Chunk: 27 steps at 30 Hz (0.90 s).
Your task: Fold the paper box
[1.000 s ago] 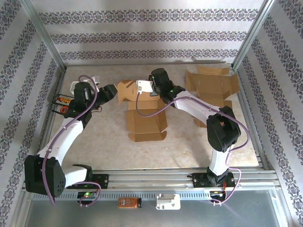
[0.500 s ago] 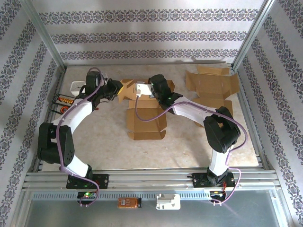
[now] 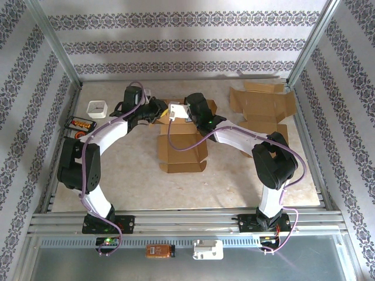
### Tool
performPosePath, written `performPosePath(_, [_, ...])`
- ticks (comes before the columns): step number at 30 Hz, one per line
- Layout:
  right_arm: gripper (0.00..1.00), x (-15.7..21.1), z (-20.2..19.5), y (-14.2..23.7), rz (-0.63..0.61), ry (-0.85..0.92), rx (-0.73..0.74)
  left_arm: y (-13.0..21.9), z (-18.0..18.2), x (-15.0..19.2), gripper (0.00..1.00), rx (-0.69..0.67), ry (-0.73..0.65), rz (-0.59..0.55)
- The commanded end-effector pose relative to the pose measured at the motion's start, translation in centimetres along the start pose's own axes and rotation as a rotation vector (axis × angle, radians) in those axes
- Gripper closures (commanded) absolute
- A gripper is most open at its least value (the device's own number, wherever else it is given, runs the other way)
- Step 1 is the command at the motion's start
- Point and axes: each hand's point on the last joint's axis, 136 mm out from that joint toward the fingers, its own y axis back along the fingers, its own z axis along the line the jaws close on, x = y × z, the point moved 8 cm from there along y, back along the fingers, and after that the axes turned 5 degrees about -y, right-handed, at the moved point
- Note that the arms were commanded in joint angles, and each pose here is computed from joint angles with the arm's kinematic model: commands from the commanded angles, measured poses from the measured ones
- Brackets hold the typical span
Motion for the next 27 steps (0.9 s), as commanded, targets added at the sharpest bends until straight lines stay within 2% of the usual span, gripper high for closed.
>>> performPosePath(1, [0.96, -0.8, -1.1, 1.1, -0.021, -0.032, 0.038, -1.1, -0.8, 0.8, 0.87, 0.039, -0.025, 0.034])
performPosePath(8, [0.96, -0.7, -1.1, 1.2, -0.021, -0.047, 0.031, -1.0, -0.6, 0.8, 0.86, 0.003, -0.093, 0.021])
performPosePath(12, [0.96, -0.3, -1.1, 1.3, -0.015, -0.053, 0.03, 1.1, -0.1, 1.4, 0.75, -0.091, -0.177, -0.028])
performPosePath(16, [0.96, 0.0, -0.7, 1.5, -0.019, -0.058, 0.018, 3.7, 1.2, 3.0, 0.73, -0.177, -0.244, -0.068])
performPosePath(19, [0.96, 0.2, -0.6, 1.3, -0.011, -0.055, 0.015, 4.7, 2.5, 4.4, 0.73, -0.227, -0.279, -0.055])
performPosePath(24, [0.96, 0.2, -0.5, 1.2, -0.015, -0.06, 0.013, 4.4, 4.6, 6.6, 0.72, -0.312, -0.316, -0.004])
performPosePath(27, [0.96, 0.2, -0.5, 1.0, -0.013, -0.063, 0.01, 3.0, 4.7, 7.2, 0.64, -0.314, -0.33, 0.016])
